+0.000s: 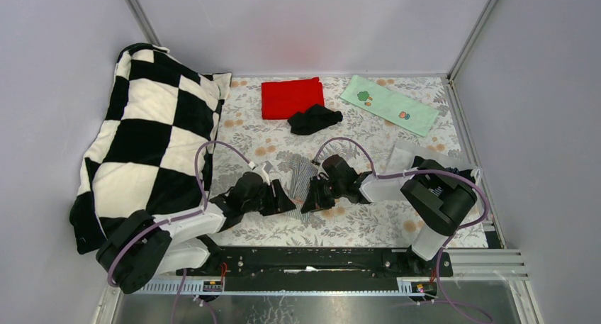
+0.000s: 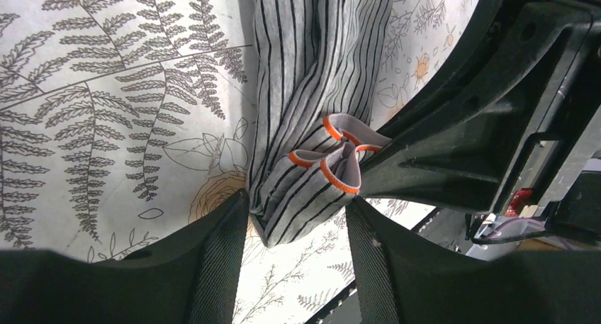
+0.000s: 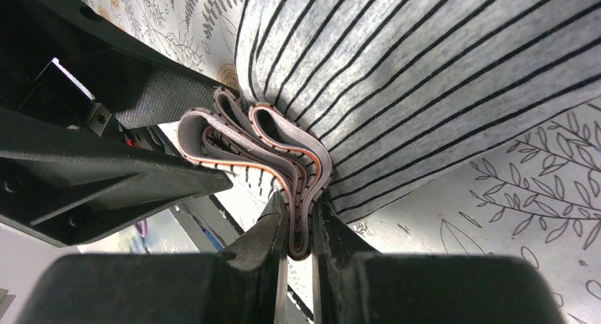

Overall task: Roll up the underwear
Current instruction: Roll the underwear to the center of the board.

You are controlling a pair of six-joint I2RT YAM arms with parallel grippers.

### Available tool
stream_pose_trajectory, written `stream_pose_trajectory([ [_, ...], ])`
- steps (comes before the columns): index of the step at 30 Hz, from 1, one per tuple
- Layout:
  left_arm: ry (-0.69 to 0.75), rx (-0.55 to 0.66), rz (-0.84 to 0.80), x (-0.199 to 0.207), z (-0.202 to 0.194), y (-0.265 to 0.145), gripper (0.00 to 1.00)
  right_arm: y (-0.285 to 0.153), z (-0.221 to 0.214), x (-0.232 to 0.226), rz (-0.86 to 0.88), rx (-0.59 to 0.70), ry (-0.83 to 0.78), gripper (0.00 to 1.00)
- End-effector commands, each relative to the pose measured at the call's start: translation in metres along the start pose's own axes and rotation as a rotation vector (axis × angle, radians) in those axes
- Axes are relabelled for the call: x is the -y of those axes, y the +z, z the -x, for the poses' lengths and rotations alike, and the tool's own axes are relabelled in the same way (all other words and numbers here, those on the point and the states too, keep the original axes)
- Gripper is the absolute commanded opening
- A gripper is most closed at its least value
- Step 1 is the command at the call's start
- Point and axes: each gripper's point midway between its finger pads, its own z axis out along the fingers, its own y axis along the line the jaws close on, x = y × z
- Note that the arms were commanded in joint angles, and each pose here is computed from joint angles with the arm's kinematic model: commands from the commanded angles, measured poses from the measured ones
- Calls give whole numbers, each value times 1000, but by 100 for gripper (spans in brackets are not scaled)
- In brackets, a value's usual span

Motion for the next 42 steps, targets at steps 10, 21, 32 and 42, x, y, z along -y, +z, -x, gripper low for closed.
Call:
stream_pose_trajectory([
  [10,-12,-5,55,-28,-14,14,45,3,-15,34,-121,-60,31,4],
  [21,-8,-40,70,-34,-24,15,13,-10,2,16,-80,14,-72,30],
  [32,14,-94,96,-26,-20,17,8,-58,41,-3,-85,298,-352,58],
  [42,-42,-220,100,-8,-26,14,5,-111,59,-35,0,628,-1042,65],
])
